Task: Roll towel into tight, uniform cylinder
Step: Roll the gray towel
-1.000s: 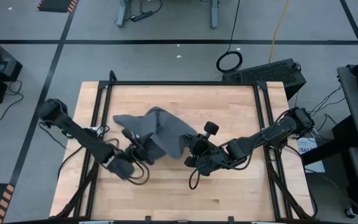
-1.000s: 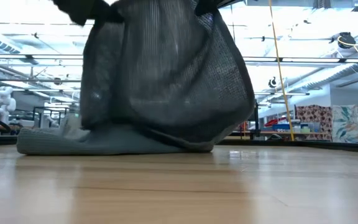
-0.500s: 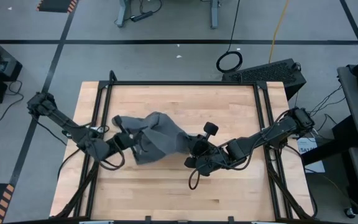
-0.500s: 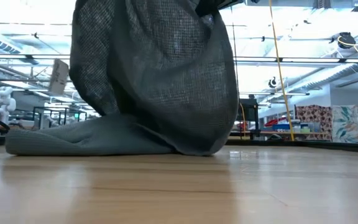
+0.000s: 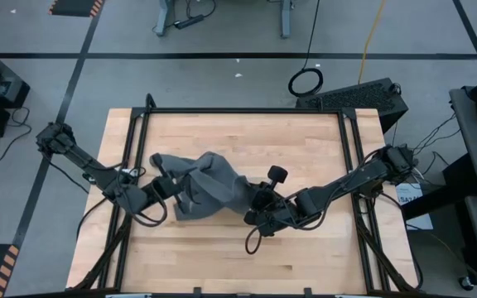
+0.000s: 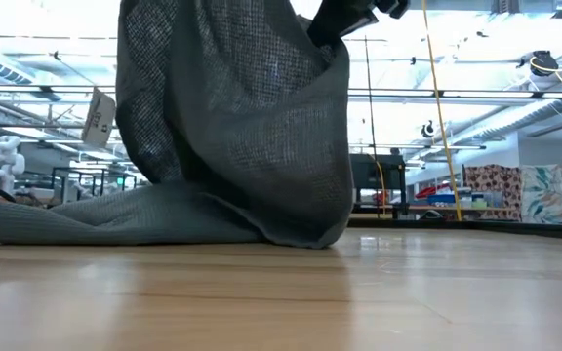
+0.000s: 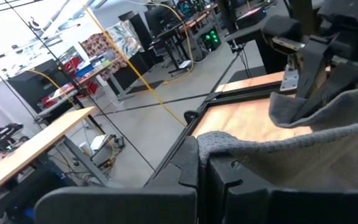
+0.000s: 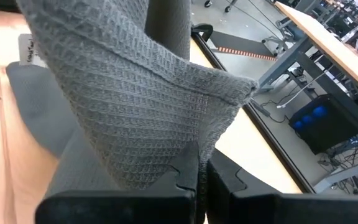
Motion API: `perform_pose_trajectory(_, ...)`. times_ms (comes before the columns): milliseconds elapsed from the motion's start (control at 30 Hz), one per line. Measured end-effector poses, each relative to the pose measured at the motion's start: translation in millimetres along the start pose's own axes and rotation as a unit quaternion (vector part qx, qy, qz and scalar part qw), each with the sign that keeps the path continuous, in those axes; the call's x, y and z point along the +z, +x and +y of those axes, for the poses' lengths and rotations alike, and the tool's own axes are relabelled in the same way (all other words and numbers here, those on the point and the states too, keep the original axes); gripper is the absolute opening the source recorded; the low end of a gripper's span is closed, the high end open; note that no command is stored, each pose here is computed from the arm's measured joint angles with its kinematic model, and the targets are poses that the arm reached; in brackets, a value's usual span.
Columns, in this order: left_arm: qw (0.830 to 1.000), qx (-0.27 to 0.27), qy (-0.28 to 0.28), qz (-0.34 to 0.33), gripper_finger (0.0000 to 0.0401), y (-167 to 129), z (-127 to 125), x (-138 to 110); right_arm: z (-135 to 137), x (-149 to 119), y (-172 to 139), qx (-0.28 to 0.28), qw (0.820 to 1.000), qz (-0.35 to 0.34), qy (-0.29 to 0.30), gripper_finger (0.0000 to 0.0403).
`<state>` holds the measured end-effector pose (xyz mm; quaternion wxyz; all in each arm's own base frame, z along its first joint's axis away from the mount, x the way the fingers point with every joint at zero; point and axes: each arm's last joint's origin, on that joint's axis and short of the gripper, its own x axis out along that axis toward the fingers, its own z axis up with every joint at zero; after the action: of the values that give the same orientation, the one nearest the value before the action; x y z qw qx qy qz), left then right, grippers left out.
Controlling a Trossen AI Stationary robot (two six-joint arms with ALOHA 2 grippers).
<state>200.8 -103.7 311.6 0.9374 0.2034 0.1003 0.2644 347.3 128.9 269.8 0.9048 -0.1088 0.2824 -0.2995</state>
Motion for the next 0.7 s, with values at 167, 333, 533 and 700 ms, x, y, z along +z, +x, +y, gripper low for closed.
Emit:
perform_pose_trajectory(167,1.0,0.005,-0.002,0.014,0.0002,2.9,0.7,-4.8,4.5,-1.3,-6.4,0.006,1.0,-0.005,-0.006,0.0004)
perform_pose_trajectory(333,0.999,0.014,-0.002,0.035,0.0002,7.1,2.3,-11.7,11.6,-3.5,-16.8,0.021,0.999,-0.013,-0.024,0.0005)
perform_pose_trajectory(533,0.999,0.022,-0.003,0.041,0.0002,10.6,4.3,-13.5,22.0,-6.6,-32.5,0.046,0.998,-0.025,-0.041,0.0005)
perform_pose_trajectory(700,0.999,0.026,-0.003,0.043,0.0002,12.1,5.3,-13.8,31.6,-8.1,-43.1,0.115,0.992,-0.02,-0.045,0.0005)
